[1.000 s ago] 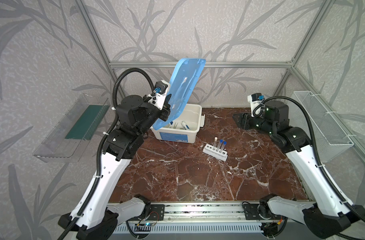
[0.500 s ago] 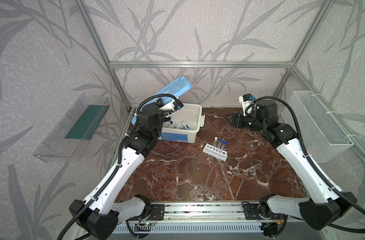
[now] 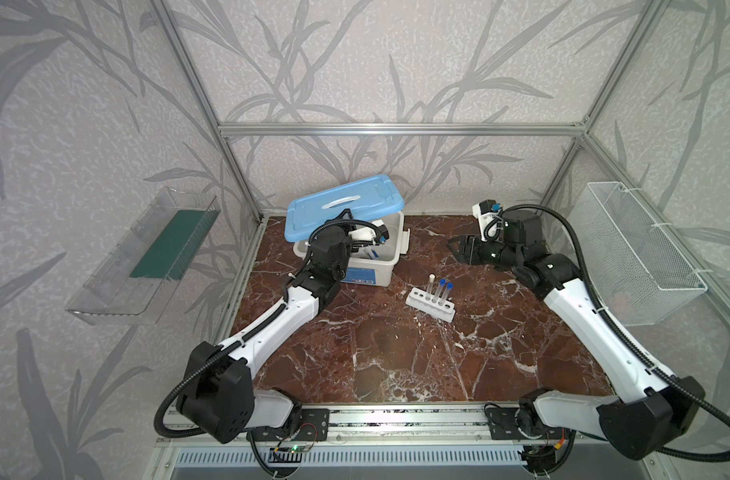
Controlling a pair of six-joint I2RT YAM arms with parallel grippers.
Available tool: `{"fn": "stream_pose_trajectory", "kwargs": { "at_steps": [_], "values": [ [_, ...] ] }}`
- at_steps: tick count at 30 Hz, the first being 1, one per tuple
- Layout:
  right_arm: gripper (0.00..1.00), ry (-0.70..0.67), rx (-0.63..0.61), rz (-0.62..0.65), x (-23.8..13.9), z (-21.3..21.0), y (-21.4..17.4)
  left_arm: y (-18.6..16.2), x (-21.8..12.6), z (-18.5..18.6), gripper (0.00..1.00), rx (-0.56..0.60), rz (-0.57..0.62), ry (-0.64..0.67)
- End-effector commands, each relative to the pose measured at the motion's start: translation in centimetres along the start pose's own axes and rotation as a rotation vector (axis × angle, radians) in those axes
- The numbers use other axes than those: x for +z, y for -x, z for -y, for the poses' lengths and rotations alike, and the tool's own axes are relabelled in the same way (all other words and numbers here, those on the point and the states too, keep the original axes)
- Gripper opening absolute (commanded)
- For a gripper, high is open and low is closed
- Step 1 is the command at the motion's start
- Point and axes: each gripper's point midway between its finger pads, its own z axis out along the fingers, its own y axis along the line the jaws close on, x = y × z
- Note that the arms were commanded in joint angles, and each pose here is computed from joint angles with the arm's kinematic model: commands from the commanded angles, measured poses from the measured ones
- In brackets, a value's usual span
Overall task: Organize the chemistry lab equipment
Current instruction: 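Carry the blue lid with the left gripper over the tub while the right gripper releases, then grasp the blue lid's near edge with the right gripper while the left gripper holds it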
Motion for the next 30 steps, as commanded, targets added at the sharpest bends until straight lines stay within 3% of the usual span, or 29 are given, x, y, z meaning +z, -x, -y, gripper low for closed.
{"fn": "stream_pose_trajectory", "kwargs": {
  "at_steps": [1, 10, 30],
  "values": [
    [0.65, 0.020, 0.001, 0.043, -0.8, -0.3, 0.8, 1.6, 0.0, -2.5, 0.01, 0.003, 0.072, 0.167],
    [0.64, 0.002, 0.023, 0.039, -0.8, 0.7, 0.1, 2.8, 0.2, 2.5, 0.02, 0.016, 0.133, 0.065],
    [0.63, 0.003, 0.057, 0.030, 0.0, 1.7, -0.5, 2.2, 0.1, 6.2, 0.07, 0.074, 0.130, -0.026]
  ]
}}
